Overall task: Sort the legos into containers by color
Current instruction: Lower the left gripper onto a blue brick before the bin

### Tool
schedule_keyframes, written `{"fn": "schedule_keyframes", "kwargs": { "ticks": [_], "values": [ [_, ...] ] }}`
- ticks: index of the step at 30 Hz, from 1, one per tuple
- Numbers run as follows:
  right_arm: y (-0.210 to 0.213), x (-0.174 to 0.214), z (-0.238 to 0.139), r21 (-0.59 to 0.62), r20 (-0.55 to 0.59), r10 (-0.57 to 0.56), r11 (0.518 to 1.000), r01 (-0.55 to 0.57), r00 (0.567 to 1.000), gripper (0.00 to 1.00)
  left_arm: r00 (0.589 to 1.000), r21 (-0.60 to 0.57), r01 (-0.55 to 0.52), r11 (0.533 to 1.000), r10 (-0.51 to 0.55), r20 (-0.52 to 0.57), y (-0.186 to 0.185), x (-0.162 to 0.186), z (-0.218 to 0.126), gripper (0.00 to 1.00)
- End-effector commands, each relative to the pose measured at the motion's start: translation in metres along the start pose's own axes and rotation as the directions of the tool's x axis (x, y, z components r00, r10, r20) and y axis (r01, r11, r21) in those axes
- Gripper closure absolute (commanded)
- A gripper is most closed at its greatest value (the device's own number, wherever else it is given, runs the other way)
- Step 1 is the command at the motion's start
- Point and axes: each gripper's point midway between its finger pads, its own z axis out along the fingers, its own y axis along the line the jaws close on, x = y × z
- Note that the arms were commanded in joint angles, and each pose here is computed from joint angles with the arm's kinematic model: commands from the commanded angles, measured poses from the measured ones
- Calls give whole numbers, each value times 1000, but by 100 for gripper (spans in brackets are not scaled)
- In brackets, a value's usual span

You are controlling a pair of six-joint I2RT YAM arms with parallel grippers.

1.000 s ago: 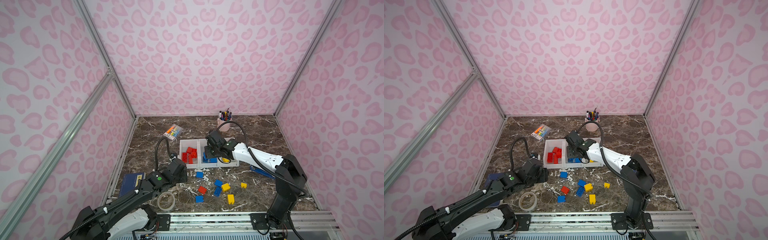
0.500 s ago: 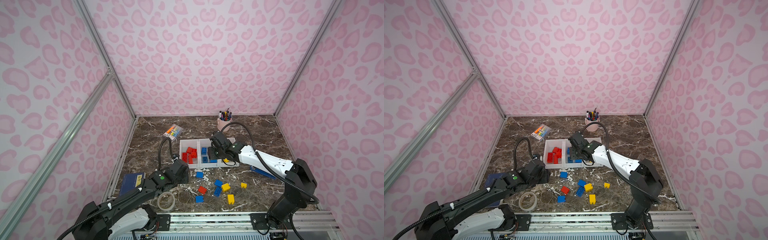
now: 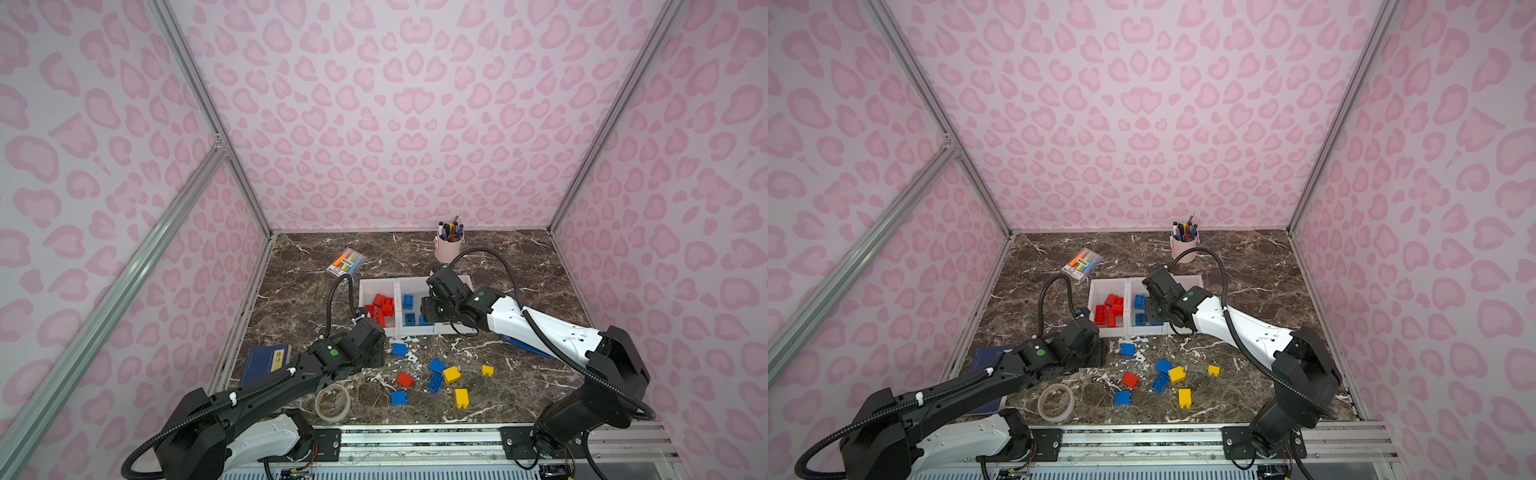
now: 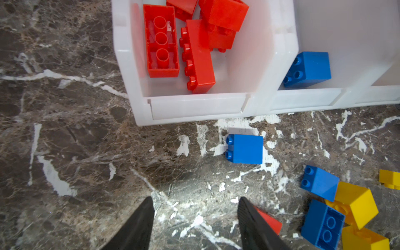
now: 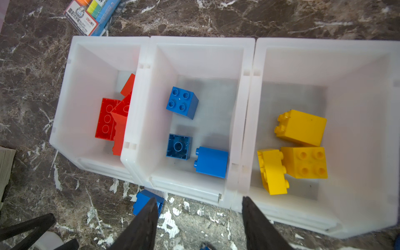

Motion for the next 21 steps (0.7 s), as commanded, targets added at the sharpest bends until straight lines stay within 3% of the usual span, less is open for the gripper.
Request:
{"fn": "schedule_keyframes", "kwargs": {
  "ticks": [1,8,21],
  "values": [
    [-5,3,-2,17,6,14,1000,-14,1000,38,1000,33,-28,999,28,8,-15,-6,3,36],
    [-13,10,-6,27,7,25,999,-25,1000,37,992,5,-126,992,126,-28,-35,-2,17,27],
    [-22,19,-11,36,10,42,998,-42,999,37,968,-24,-248,969,246,-46,-63,1,44,23]
  ]
}}
